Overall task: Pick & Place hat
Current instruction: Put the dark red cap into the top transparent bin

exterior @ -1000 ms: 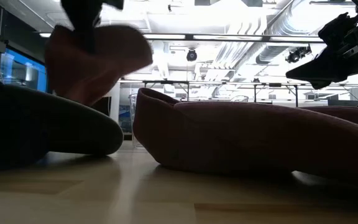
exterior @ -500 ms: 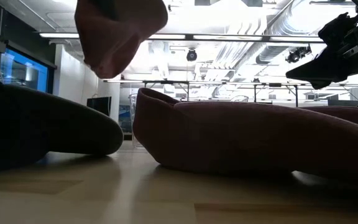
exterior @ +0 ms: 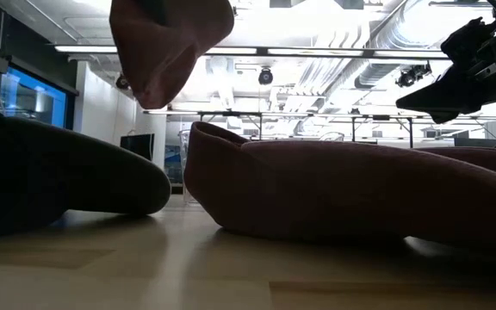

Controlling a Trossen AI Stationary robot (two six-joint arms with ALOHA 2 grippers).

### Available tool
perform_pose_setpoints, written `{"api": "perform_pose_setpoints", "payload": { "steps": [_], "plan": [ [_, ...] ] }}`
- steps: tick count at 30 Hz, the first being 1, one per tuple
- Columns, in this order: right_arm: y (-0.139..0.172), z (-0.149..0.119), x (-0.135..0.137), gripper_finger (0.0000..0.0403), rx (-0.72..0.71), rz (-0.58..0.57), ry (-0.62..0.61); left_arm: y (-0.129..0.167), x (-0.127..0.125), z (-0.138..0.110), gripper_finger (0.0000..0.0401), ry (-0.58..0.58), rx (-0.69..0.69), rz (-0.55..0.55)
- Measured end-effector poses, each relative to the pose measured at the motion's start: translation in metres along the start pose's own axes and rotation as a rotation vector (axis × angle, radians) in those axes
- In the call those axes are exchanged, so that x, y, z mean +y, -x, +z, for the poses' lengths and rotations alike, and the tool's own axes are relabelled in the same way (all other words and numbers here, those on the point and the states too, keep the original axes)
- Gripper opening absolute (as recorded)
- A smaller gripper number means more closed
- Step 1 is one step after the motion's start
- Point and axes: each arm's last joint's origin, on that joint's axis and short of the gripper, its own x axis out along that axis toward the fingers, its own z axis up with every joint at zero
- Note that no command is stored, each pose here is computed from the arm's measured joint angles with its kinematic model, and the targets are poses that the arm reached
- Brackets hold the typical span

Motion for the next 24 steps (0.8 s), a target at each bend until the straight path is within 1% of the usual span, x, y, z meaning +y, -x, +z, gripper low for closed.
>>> {"api": "perform_pose_setpoints", "payload": {
  "steps": [10,15,24],
  "plan": [
    [0.0,0.0,0.0,0.0,0.0,0.001,0.0,0.0091,0.0045,-0.0009,0.0,0.099,-0.04,-0.024],
    [0.0,0.0,0.0,0.0,0.0,0.0,0.0,0.0082,0.0035,0.0,0.0,0.159,-0.042,-0.031],
    [0.0,0.0,0.0,0.0,0.0,0.001,0.0,0.0085,0.0008,0.0042,0.0,0.206,-0.07,-0.077]
  ]
}}
